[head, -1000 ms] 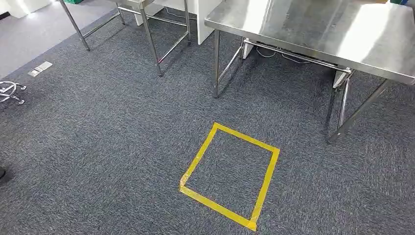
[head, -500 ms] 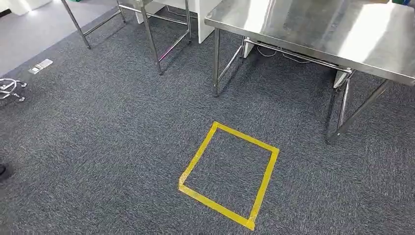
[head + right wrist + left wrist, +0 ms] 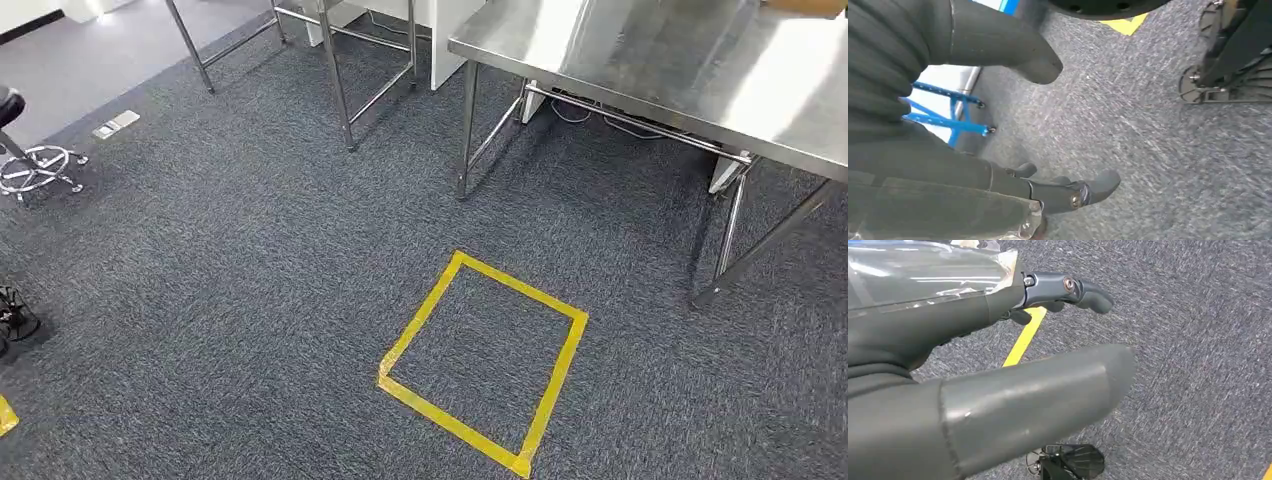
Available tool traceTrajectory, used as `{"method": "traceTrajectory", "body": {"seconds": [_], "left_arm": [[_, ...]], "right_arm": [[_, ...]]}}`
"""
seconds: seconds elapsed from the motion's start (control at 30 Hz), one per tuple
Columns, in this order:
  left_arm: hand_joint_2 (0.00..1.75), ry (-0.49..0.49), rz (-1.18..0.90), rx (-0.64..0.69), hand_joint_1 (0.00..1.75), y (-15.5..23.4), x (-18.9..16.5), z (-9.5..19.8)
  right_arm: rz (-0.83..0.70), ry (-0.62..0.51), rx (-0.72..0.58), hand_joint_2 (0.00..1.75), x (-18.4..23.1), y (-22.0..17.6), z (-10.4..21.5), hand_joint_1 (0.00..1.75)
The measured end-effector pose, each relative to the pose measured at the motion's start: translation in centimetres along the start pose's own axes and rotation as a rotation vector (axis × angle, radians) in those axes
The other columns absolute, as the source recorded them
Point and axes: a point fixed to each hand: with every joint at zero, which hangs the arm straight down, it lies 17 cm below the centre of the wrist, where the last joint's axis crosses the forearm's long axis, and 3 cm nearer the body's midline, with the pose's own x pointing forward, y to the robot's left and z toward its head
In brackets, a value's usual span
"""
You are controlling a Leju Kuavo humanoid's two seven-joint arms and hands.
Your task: Take the parts from the cabinet and place them on the table.
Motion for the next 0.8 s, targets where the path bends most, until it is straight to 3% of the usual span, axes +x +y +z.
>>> {"method": "traceTrajectory", "body": {"seconds": [0.8], "left_arm": [[0.0, -0.006, 0.001, -0.012, 0.0, 0.03, 0.1, -0.09]], "right_arm": [[0.012, 0.003, 0.004, 1.75, -0.16, 0.39, 0.02, 0.0]]}}
